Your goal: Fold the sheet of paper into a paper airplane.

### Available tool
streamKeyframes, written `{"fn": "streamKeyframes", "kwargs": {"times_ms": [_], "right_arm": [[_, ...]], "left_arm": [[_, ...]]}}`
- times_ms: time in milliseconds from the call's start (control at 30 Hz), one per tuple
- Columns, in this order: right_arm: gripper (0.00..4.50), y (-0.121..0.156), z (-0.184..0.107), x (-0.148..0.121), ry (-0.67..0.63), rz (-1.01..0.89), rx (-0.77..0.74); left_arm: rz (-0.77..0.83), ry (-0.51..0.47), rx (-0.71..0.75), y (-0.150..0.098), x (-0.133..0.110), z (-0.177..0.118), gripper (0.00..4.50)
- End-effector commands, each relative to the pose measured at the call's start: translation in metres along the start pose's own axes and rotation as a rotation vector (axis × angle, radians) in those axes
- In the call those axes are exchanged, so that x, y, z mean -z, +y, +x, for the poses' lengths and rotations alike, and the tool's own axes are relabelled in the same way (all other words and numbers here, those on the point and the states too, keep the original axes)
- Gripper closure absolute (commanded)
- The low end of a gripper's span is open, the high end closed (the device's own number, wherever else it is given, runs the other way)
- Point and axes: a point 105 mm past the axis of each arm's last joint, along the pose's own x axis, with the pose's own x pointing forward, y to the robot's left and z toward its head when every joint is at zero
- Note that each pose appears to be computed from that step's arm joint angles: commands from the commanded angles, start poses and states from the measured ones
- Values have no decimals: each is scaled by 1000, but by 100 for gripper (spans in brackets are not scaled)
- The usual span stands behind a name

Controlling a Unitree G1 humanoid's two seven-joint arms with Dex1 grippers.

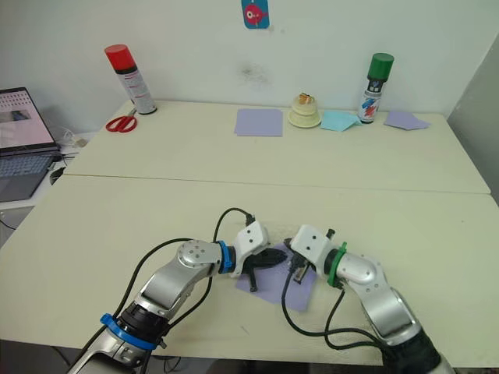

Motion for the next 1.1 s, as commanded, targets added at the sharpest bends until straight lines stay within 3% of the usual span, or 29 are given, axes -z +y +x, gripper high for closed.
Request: {"fn": "streamKeyframes", "kwargs": {"times_ms": [33,367,833,1000,1100], "right_arm": [[450,-1,5,-3,-13,-40,0],[450,-6,5,13,43,-32,27],[450,6,9,28,107,-12,-14],[450,6,10,27,105,-14,-18],[450,6,11,27,104,-15,-19]], "left_arm": [[-58,102,39,-13,30,7,448],[-55,101,37,-13,30,6,448],[-90,66,66,-15,22,3,448],[25,46,114,-17,5,-7,318],[79,15,130,-14,-13,-19,318]]}}
